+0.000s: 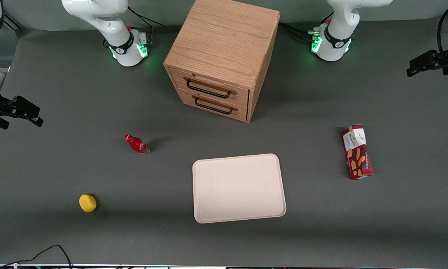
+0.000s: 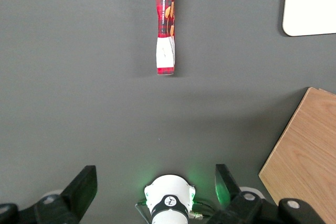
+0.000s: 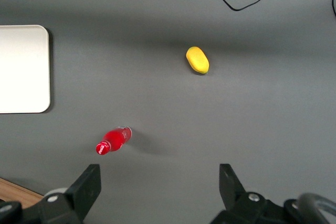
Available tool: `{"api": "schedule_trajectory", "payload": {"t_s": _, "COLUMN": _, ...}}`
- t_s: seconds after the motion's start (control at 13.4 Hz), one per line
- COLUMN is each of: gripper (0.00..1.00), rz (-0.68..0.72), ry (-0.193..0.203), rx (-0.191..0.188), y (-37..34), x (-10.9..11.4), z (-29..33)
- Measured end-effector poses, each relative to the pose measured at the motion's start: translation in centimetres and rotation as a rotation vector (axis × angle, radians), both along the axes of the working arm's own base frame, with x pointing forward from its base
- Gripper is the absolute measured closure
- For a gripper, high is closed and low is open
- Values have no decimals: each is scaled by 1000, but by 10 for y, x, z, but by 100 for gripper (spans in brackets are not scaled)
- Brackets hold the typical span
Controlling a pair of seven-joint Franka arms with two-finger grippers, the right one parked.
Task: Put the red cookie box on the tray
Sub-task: 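Lower the left gripper onto the red plaid shortbread box and grasp it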
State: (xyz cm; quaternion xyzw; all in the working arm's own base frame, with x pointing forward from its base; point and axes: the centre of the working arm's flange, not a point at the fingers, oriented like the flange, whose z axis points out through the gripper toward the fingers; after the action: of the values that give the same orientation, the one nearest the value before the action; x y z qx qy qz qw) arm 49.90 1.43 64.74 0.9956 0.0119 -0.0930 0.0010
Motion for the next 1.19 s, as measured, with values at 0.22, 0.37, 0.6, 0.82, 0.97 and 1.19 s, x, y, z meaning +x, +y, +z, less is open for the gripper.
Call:
{"api": "schedule_trajectory", "payload": {"t_s": 0.22, "gripper": 0, "rz": -12, "ry": 16, "rx": 2, "y": -6, "x": 6, "z": -8}}
{"api": "schedule_trajectory", "payload": {"t_s": 0.37, "gripper": 0, "rz": -11, "ry": 37, "rx": 4, "y": -6, "x": 13, "z": -20}}
{"api": "schedule_trajectory", "payload": {"t_s": 0.6, "gripper": 0, "rz": -10, "ry": 33, "rx": 14, "y": -6, "x": 58, "z": -96}}
{"api": "schedule_trajectory", "payload": {"t_s": 0.82, "gripper": 0, "rz": -36, "ry": 6, "rx": 22, "y": -7, "x": 92, "z": -224}}
{"api": "schedule_trajectory", "payload": {"t_s": 0.97, "gripper": 0, "rz": -50, "ry": -44, "rx": 26, "y": -5, "x": 95, "z": -297}}
{"api": "schedule_trajectory", "payload": {"t_s": 1.19, "gripper": 0, "rz": -96, "ry": -101, "rx": 30, "y": -3, "x": 95, "z": -368}}
